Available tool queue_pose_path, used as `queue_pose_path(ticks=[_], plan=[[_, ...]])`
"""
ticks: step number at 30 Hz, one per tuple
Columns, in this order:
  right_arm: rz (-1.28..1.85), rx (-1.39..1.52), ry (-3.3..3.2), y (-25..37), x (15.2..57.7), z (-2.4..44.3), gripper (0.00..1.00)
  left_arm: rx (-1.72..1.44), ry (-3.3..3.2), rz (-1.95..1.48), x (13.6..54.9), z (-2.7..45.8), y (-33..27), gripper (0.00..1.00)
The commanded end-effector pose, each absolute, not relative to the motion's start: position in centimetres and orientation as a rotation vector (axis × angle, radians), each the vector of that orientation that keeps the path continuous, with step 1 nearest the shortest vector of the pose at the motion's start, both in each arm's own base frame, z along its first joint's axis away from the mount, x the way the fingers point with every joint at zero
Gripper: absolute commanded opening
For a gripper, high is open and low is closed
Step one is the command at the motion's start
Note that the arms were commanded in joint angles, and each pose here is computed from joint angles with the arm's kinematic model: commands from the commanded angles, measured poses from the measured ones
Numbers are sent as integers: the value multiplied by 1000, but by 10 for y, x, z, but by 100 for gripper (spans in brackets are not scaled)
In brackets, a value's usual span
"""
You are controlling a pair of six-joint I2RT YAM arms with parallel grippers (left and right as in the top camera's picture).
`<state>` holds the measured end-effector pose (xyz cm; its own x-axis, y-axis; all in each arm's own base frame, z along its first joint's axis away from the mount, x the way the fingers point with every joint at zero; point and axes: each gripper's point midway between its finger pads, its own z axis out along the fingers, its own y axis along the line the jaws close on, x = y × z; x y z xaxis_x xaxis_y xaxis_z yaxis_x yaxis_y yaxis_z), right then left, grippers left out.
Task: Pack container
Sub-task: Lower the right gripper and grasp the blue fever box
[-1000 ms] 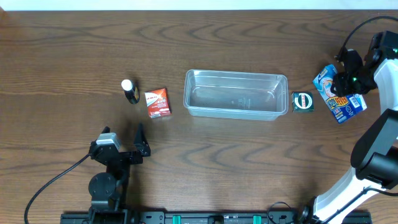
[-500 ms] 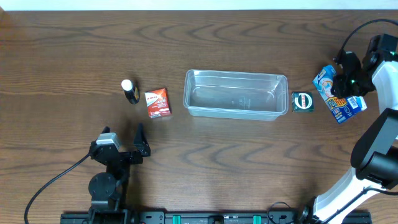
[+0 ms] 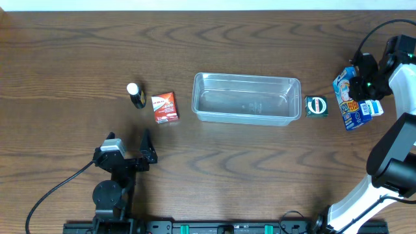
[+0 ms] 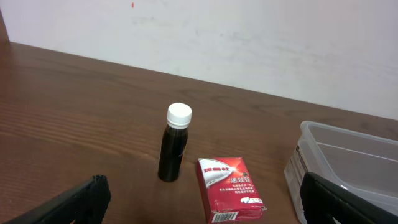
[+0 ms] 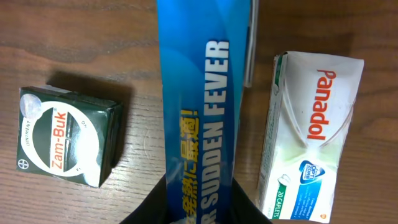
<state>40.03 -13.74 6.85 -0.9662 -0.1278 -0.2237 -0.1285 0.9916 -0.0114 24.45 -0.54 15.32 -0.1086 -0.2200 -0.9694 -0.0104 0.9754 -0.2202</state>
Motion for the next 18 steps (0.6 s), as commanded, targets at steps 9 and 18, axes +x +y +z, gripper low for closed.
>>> queue_pose_path(ticks=[9, 18], plan=[[1, -186, 2866, -124, 423, 108, 13, -174, 1722, -165, 244, 136, -5, 98], [-24, -327, 2771, -85, 450, 160, 11, -174, 1722, -165, 244, 136, -5, 98]])
